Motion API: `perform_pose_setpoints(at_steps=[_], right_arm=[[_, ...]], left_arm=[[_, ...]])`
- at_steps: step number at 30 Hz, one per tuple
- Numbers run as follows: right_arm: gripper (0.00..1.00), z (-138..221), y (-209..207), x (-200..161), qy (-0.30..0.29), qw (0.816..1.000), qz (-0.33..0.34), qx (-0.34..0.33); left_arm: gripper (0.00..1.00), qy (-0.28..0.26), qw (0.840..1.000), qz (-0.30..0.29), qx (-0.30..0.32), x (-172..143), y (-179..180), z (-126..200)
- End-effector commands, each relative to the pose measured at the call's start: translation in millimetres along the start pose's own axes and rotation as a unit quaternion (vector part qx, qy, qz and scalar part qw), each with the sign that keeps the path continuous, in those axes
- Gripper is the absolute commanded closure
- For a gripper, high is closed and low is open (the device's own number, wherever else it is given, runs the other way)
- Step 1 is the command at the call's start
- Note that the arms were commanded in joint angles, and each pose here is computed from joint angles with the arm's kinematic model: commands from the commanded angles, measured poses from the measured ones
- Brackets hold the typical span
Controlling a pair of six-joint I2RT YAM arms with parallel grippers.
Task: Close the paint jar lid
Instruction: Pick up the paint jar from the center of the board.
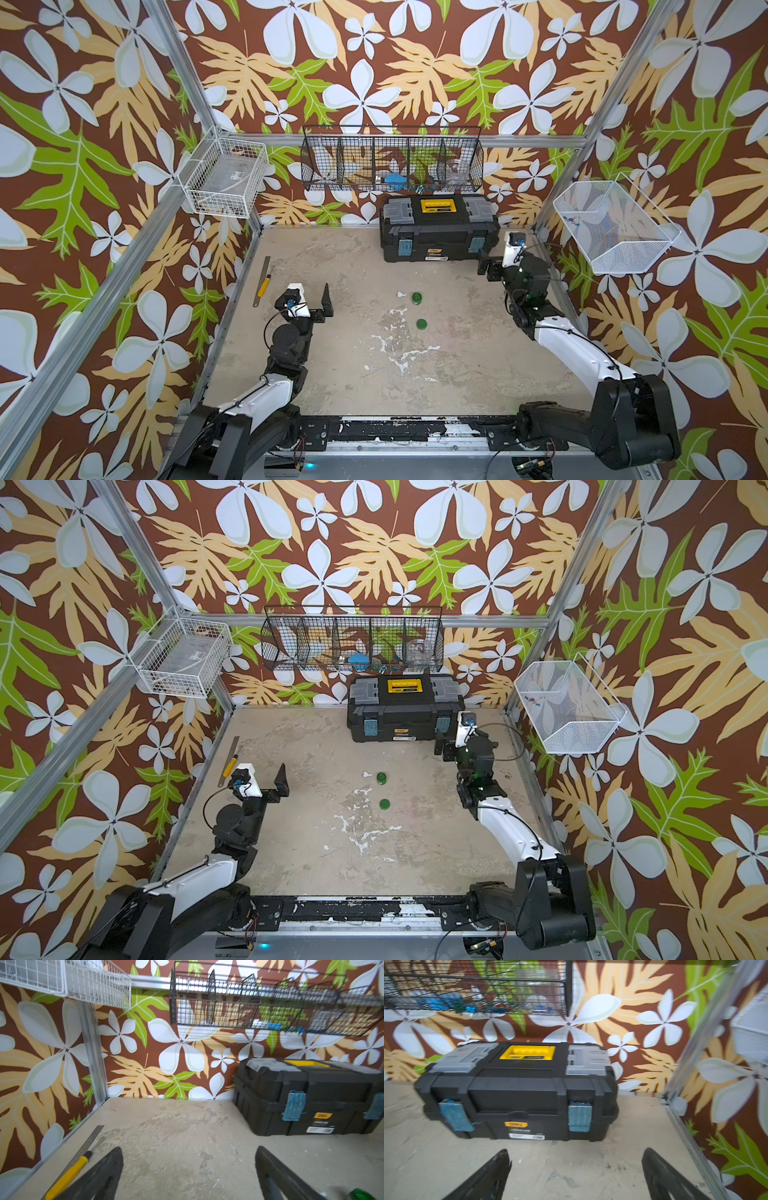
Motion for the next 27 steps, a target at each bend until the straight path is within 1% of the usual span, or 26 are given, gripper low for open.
perform_pose_setpoints(at_steps=[1,4,6,8,9,12,14,15,18,20,23,25,27], right_arm=[[0.0,4,10,-22,0.15,0.988,0.004,0.039],[0.0,2,11,-10,0.163,0.985,-0.045,0.039],[0.0,-1,18,-9,0.179,0.979,-0.048,0.081],[0.0,-6,29,-13,0.218,0.968,-0.051,0.115],[0.0,-9,35,-15,0.233,0.964,-0.038,0.125],[0.0,-14,68,-28,0.297,0.947,0.048,0.116],[0.03,-18,88,-37,0.332,0.932,0.093,0.112],[0.03,-21,96,-40,0.344,0.926,0.102,0.116],[0.06,-30,115,-53,0.391,0.903,0.112,0.136],[0.07,-39,125,-60,0.419,0.89,0.119,0.136],[0.09,-48,140,-67,0.441,0.877,0.134,0.137],[0.09,-53,148,-71,0.45,0.87,0.144,0.141],[0.11,-57,157,-77,0.462,0.862,0.155,0.14]], left_arm=[[0.0,-0.017,0.997,0.047,-0.053,12,-13,5],[0.0,-0.022,0.989,0.075,-0.129,20,-30,8],[0.0,-0.02,0.98,0.074,-0.186,20,-42,12],[0.0,-0.013,0.968,0.06,-0.242,15,-54,18],[0.0,-0.011,0.962,0.053,-0.266,13,-60,21],[0.0,-0.001,0.947,0.032,-0.321,2,-73,30],[0.0,0.001,0.941,0.021,-0.337,-3,-77,34],[0.0,-0.001,0.94,0.015,-0.341,-5,-77,37],[0.01,-0.01,0.94,0.006,-0.342,-10,-75,45],[0.01,-0.006,0.939,0.007,-0.344,-14,-75,47],[0.02,0.007,0.935,0.006,-0.354,-21,-77,52],[0.02,0.009,0.935,0.008,-0.355,-23,-77,52],[0.02,0.01,0.936,0.009,-0.353,-24,-77,52]])
Point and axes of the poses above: each gripper's point midway between its finger pads, its own z axis back along the fingers, its own y axis along the line the jaws close on, x = y × z, the point moved 10 cm from there along z, back along the fingers, and after that the axes turned 5 degrees about -z, right-handed, at the moved point
